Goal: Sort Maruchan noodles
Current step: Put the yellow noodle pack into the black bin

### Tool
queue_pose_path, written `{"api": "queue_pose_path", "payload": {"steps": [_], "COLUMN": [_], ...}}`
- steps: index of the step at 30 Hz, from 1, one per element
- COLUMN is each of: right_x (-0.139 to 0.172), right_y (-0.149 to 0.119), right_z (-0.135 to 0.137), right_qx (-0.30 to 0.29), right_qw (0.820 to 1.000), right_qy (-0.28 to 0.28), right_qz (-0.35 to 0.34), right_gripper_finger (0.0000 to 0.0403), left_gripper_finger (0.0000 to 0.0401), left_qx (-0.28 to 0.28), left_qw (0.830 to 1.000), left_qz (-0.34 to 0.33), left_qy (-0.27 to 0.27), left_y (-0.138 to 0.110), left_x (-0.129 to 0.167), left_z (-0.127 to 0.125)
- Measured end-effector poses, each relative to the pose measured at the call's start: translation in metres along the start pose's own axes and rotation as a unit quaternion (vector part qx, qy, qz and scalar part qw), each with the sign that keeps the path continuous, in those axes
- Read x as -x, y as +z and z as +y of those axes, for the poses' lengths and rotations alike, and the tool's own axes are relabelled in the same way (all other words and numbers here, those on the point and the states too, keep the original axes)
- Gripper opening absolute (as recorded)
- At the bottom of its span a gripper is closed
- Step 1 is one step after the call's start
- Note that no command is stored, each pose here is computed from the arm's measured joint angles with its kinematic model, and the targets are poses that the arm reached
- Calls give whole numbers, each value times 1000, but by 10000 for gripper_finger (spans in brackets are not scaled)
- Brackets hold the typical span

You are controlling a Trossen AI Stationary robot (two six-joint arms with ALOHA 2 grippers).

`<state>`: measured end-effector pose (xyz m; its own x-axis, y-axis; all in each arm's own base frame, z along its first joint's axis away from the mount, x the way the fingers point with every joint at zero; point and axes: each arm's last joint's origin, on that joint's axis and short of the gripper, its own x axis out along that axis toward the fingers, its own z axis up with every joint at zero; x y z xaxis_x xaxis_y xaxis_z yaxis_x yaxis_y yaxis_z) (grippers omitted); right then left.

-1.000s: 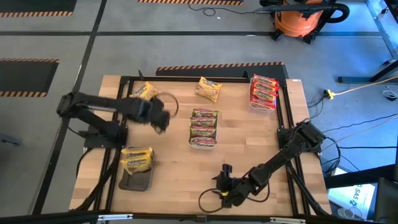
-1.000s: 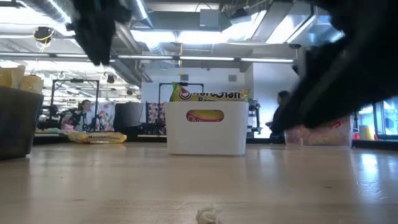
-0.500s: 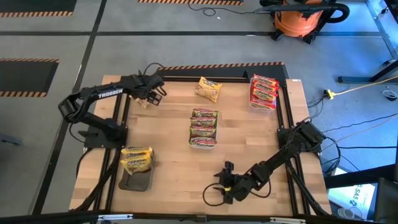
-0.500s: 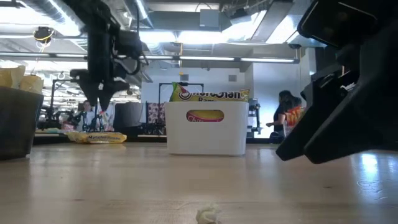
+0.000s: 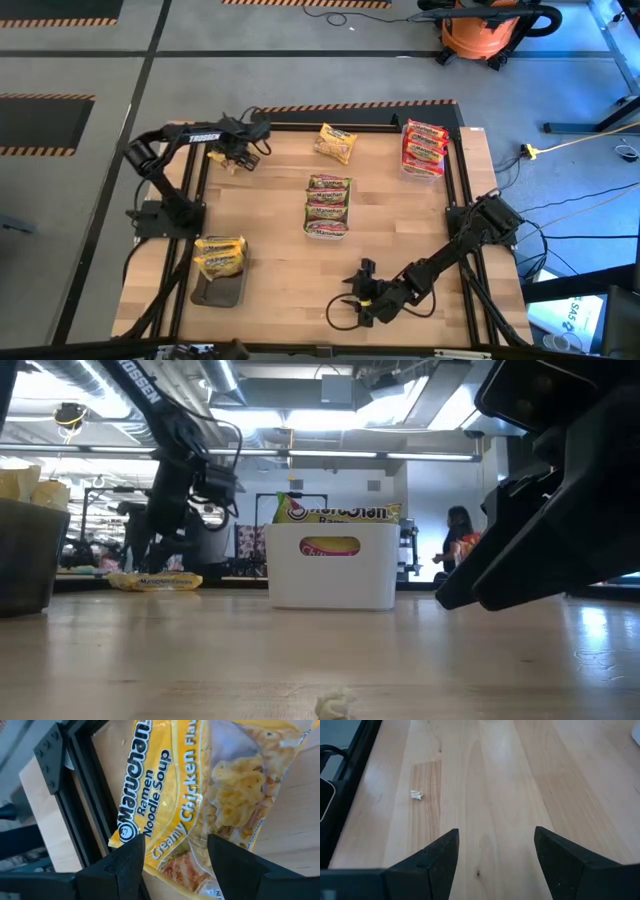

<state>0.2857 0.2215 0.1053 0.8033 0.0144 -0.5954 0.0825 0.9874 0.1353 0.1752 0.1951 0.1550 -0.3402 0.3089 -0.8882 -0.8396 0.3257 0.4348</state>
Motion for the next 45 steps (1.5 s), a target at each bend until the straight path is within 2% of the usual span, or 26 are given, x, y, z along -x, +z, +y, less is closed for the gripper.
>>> {"api": "queue_pose_path", "payload": {"steps": [5,13,18,22,24,29,35,40,45], "right_x": [0,0,0,0,0,0,0,0,0], "right_y": [0,0,0,0,0,0,1,1,1], "right_z": [0,0,0,1,1,2,2,3,4], "right_qx": [0,1,0,-2,-2,-3,-6,-9,-10], "right_qw": [1000,1000,1000,1000,1000,1000,1000,1000,999], "right_qy": [0,0,6,14,15,18,27,30,40], "right_qz": [0,0,3,6,5,5,8,5,9], "right_gripper_finger": [237,237,237,237,237,237,237,237,237], "left_gripper_finger": [213,214,214,214,214,214,214,214,214], "left_qx": [-31,-103,-141,-174,-196,-221,-182,-178,-187], "left_qw": [999,988,982,963,955,954,966,969,965], "left_qz": [-10,-12,-6,27,34,-2,-89,-80,-58], "left_qy": [3,-112,-123,-203,-220,-205,-161,-151,-172], "left_y": [-4,-27,-40,-52,-60,-69,-67,-70,-80], "left_x": [5,35,48,58,63,85,107,89,69], "left_z": [-11,-42,-56,-72,-79,-84,-73,-75,-88]}}
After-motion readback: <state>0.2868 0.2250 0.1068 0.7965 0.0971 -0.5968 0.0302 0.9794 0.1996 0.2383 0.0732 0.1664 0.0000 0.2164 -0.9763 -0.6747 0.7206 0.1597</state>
